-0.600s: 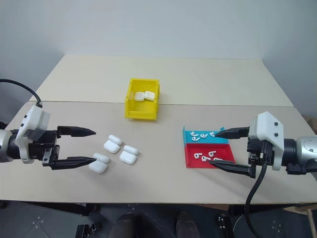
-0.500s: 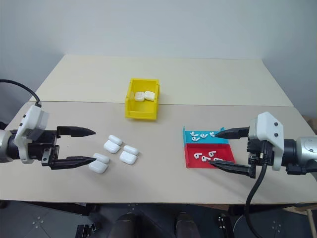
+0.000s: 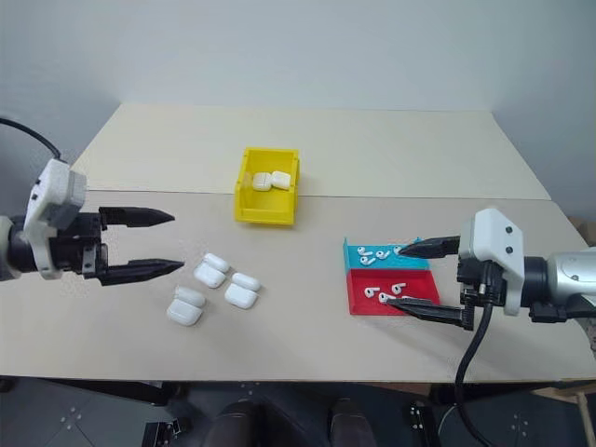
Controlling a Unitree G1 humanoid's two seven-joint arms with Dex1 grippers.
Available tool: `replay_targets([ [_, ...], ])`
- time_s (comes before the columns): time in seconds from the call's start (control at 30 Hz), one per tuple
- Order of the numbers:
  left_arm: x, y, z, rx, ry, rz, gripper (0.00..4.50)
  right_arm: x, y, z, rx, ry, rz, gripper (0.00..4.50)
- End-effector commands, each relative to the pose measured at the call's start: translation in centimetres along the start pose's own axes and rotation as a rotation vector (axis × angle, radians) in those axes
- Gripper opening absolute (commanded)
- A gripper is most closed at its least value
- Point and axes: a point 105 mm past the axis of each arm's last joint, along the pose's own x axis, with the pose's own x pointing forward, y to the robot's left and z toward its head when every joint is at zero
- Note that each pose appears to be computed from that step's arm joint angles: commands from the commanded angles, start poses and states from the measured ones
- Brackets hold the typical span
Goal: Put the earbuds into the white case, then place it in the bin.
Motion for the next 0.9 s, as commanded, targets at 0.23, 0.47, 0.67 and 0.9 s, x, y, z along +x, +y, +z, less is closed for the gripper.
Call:
replay_targets([
  [0.23, -0.4, -0.5, -0.6, -0.187, 0.321, 0.007, 4.5, 0.4, 0.8, 0.4, -0.002, -0.035, 0.002, 4.45],
  [0.47, 0.9, -2.5, -2.7, -0.329, 0.465, -0.001, 4.5, 1.1, 1.2, 0.2, 0.017, -0.067, -0.012, 4.45],
  [0.67, 0.6, -2.1, -3.7, -0.409, 0.506, 0.07, 4.5, 1.4, 1.6, 0.1, 0.03, -0.074, -0.014, 4.45],
  [0.9, 0.1, -2.2, -4.8, -0.328, 0.642, 0.17, 4.5, 1.8, 2.0, 0.0, 0.05, -0.096, 0.0, 4.45],
])
